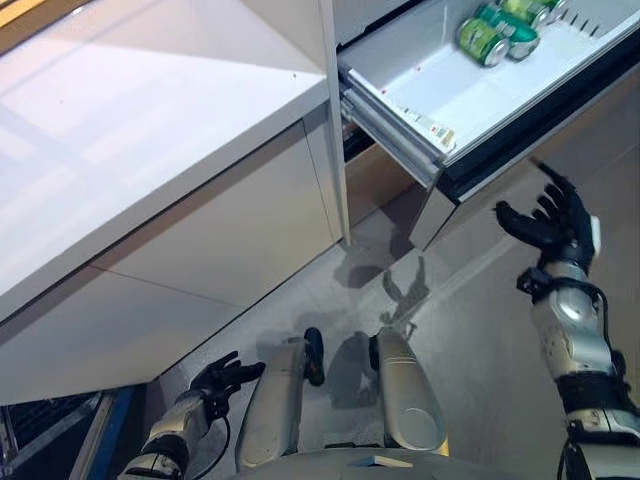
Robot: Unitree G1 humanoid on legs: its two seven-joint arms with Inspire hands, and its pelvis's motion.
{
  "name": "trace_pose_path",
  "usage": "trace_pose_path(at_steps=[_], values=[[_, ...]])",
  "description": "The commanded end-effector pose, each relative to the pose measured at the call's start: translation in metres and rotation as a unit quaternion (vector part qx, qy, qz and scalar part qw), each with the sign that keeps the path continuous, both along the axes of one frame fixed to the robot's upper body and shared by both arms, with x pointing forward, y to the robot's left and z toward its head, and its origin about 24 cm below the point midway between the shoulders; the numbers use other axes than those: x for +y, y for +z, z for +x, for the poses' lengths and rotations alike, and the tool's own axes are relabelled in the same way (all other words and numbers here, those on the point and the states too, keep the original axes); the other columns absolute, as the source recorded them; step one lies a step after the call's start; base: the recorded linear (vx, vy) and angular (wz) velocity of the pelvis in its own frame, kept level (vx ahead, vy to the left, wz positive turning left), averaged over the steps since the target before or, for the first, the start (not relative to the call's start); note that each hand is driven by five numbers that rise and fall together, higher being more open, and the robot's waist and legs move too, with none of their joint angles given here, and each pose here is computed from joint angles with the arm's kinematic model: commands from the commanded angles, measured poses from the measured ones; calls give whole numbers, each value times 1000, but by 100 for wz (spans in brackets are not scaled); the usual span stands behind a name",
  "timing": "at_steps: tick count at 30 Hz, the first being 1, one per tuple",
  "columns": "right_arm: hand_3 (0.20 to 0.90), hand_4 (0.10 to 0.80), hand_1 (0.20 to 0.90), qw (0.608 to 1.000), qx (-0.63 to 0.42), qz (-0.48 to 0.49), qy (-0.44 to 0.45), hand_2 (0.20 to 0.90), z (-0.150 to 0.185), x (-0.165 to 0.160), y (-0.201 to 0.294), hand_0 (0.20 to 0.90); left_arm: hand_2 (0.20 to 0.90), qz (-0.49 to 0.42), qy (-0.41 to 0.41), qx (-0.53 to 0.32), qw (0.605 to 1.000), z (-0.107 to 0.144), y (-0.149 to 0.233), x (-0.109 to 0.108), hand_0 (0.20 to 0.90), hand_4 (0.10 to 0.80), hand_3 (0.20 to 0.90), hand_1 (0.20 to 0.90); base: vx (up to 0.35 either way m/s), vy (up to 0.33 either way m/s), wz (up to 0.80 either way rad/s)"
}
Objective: Put drinks into fridge and close the fridge
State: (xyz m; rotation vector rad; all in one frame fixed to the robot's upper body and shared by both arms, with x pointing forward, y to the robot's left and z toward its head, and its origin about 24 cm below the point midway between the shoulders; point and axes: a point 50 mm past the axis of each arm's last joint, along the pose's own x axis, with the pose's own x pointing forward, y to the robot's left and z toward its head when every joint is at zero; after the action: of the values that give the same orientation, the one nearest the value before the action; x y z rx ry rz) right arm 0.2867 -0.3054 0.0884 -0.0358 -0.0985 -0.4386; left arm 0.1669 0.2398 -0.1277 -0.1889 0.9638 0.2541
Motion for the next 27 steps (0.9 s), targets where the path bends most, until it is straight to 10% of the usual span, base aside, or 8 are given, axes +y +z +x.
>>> trace_pose_path(at_steps=[1,27], values=[[900,800,900,980,-144,-86,106,900,25,41,80,900,900,30,-2,-8,1000,4,8,15,900,800,900,900,33,1,-9],[900,800,900,912,-222,-109,327,900,67,218,157,900,900,40,-88,-6,995,33,11,-21,900,800,900,900,14,-25,8]])
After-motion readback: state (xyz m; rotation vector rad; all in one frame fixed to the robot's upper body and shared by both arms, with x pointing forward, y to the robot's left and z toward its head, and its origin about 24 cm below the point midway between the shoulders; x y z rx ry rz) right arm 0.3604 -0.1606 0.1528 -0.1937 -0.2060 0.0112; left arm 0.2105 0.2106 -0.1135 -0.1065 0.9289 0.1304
